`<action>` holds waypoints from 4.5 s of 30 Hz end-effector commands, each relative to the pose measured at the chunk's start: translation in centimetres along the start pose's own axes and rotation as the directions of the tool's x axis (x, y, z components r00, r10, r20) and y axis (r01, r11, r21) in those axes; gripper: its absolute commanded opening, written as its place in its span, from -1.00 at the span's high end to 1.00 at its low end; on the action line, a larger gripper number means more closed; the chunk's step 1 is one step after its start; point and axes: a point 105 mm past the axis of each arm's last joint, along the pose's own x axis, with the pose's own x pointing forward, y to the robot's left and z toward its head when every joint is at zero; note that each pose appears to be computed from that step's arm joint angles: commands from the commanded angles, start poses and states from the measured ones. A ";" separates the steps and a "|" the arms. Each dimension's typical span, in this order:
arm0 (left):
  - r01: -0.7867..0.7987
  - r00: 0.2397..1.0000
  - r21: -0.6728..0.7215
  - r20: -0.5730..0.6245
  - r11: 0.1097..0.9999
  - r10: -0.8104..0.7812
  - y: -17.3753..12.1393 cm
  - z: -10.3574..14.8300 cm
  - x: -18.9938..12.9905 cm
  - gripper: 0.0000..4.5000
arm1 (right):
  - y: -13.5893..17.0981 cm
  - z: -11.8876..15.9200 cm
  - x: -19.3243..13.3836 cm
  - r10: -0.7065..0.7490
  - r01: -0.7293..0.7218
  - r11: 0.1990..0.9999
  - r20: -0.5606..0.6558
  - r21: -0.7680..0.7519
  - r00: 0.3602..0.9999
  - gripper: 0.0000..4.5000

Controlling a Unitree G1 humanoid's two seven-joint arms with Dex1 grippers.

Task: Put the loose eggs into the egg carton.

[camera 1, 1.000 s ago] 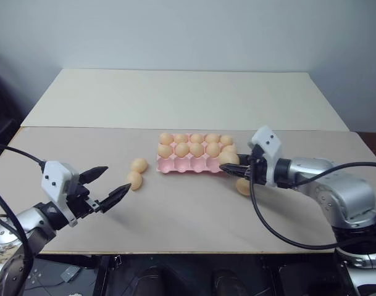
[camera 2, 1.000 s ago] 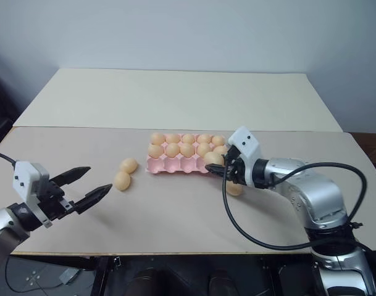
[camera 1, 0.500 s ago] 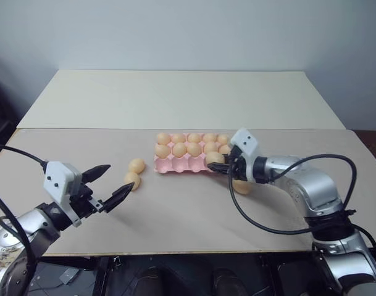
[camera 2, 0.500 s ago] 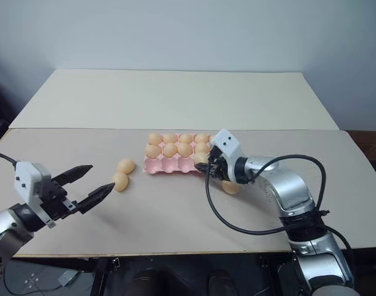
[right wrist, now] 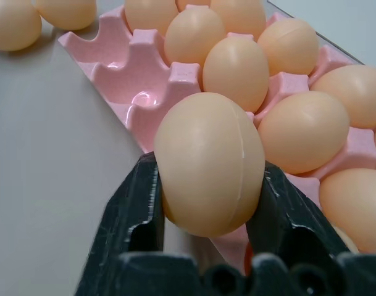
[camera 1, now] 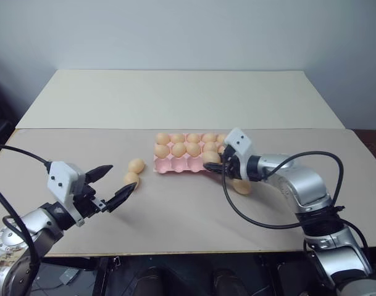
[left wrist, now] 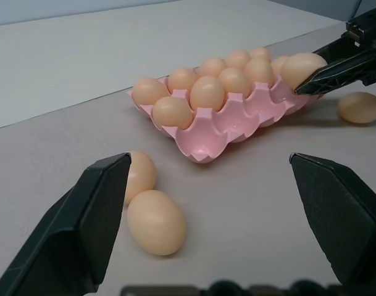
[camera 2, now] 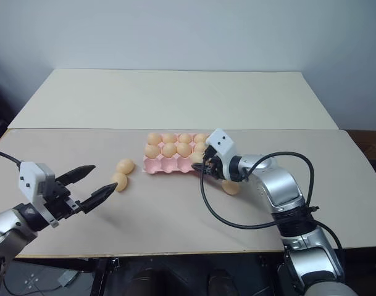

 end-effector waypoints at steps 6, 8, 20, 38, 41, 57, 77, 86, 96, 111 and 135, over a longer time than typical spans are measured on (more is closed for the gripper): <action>0.138 0.983 0.036 0.118 0.990 -0.141 -2.5 3.4 0.1 -1.00 | -1.3 2.0 -0.9 -0.074 0.075 0.997 0.080 -0.020 0.994 -0.98; 0.193 0.971 0.042 0.138 0.980 -0.197 -3.2 4.2 0.1 -1.00 | -1.5 2.1 -1.3 -0.078 0.080 0.997 0.087 -0.016 0.993 -0.98; 0.412 0.904 0.051 0.103 0.910 -0.415 -6.2 4.2 2.4 -1.00 | -2.6 2.4 -10.7 -0.106 0.111 0.993 0.094 -0.043 0.990 -0.98; 0.397 0.917 0.078 0.009 0.914 -0.399 -3.1 2.2 1.9 -1.00 | -1.2 0.4 -21.7 -0.222 0.222 0.975 -0.035 -0.007 0.974 -0.98; 0.403 0.914 0.080 0.017 0.912 -0.405 -3.1 2.5 2.1 -1.00 | -1.3 0.0 -23.5 -0.212 0.212 0.977 -0.053 -0.004 0.976 -0.98; 0.409 0.909 0.076 0.047 0.909 -0.413 -4.4 3.0 2.5 -1.00 | -0.8 -2.4 -12.0 -0.247 0.246 0.969 -0.018 -0.030 0.969 -0.98; 0.366 0.927 0.080 0.054 0.927 -0.371 -4.4 2.9 2.4 -1.00 | 0.4 -6.0 -7.1 -0.283 0.293 0.955 -0.144 0.051 0.948 -0.86; 0.350 0.933 0.082 0.055 0.933 -0.355 -4.1 3.1 2.4 -1.00 | 0.0 -6.9 -6.6 -0.302 0.315 0.947 -0.163 0.062 0.939 0.20; 0.303 0.952 0.087 0.020 0.949 -0.305 -2.8 2.8 0.4 -1.00 | 3.6 5.1 -9.3 0.046 -0.032 0.998 0.255 -0.056 0.966 0.29; 0.083 0.990 0.101 0.103 0.991 -0.094 -2.2 2.1 0.1 -1.00 | 2.7 5.3 -0.1 -0.034 0.068 0.990 0.250 -0.127 0.968 0.32; 0.099 0.989 0.087 0.101 0.991 -0.107 -2.8 2.0 0.7 -1.00 | 1.7 2.4 3.9 -0.055 0.074 0.990 0.154 -0.120 0.986 -0.50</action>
